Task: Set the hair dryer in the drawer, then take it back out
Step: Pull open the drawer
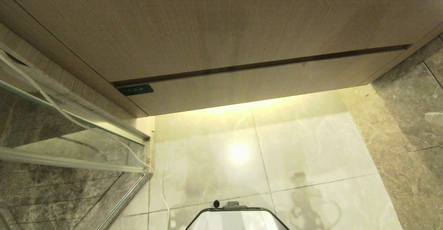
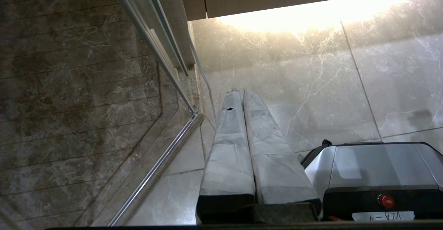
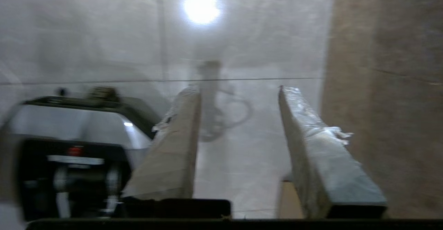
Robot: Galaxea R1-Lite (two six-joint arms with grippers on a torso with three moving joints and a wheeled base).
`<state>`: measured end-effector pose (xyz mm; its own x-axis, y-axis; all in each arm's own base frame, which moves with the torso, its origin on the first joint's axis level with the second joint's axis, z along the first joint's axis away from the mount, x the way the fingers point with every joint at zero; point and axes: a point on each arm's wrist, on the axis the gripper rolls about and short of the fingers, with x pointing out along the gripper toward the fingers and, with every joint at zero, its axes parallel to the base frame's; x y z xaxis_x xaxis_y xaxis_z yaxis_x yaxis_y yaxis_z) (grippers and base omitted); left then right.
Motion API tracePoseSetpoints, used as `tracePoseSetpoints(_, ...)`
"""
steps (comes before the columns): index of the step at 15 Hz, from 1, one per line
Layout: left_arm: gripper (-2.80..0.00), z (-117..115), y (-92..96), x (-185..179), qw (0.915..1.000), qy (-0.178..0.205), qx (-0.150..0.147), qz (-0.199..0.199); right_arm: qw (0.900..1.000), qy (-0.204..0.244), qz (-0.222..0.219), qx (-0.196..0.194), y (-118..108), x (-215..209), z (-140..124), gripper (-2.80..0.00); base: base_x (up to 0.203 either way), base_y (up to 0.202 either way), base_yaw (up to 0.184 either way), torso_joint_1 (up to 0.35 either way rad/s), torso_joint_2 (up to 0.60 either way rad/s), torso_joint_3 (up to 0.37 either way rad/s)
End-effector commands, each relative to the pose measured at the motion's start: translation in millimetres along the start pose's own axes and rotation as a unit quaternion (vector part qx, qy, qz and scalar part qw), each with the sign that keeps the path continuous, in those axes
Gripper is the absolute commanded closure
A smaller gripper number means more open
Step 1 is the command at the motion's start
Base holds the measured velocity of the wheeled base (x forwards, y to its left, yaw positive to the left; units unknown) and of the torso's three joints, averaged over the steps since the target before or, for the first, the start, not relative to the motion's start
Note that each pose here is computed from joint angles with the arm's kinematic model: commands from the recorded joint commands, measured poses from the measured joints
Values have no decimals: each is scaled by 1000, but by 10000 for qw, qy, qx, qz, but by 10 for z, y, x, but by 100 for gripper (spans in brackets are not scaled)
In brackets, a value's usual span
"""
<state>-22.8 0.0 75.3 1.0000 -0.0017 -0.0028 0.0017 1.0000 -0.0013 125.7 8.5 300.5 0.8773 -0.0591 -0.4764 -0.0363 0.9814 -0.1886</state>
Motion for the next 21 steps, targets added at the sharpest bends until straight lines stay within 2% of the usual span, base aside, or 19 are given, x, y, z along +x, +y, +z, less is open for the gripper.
tracePoseSetpoints(1,0,-6,0,1,10000,9,-1,1,9985,234,-248,-427,-12,80,-41,-280,0,0,0,0,0,0)
tracePoseSetpoints(4,0,-6,0,1,10000,9,-1,1,9955,314,-205,-870,17,235,-81,-280,0,0,0,0,0,0)
tracePoseSetpoints(5,0,-6,0,1,10000,9,-1,1,9913,211,-216,-1278,22,301,-62,-280,0,0,0,0,0,0)
tracePoseSetpoints(6,0,-6,0,1,10000,9,-1,1,9797,13,-224,-1992,36,440,-19,-280,0,0,0,0,0,0)
tracePoseSetpoints(7,0,-6,0,1,10000,9,-1,1,9694,-201,-163,-2442,60,623,24,-280,0,0,0,0,0,0)
tracePoseSetpoints(9,0,-6,0,1,10000,9,-1,1,9512,-740,440,-2964,131,961,106,-280,0,0,0,0,0,0)
tracePoseSetpoints(10,0,-6,0,1,10000,9,-1,1,9375,-951,713,-3270,170,1110,125,-280,0,0,0,0,0,0)
tracePoseSetpoints(13,0,-6,0,1,10000,9,-1,1,8995,-1284,984,-4058,255,1436,159,-280,0,0,0,0,0,0)
tracePoseSetpoints(14,0,-6,0,1,10000,9,-1,1,8904,-1391,1077,-4198,304,1536,179,-280,0,0,0,0,0,0)
tracePoseSetpoints(16,0,-4,0,1,10000,6,-1,1,8644,-1656,1231,-4584,393,1833,231,-280,0,0,0,0,0,0)
tracePoseSetpoints(17,0,-6,0,1,10000,9,-1,1,8488,-1887,1481,-4712,429,1949,262,-280,0,0,0,0,0,0)
tracePoseSetpoints(18,0,-6,0,1,10000,9,-1,1,8289,-2136,1810,-4842,467,2056,266,-280,0,0,0,0,0,0)
tracePoseSetpoints(19,0,-6,0,1,10000,9,-1,1,8004,-2391,1968,-5133,477,2162,280,-280,0,0,0,0,0,0)
tracePoseSetpoints(20,0,-6,0,1,10000,9,-1,1,7858,-2512,1976,-5295,454,2236,305,-280,0,0,0,0,0,0)
tracePoseSetpoints(21,0,-6,0,1,10000,9,-1,1,7795,-2565,1884,-5394,432,2304,346,-280,0,0,0,0,0,0)
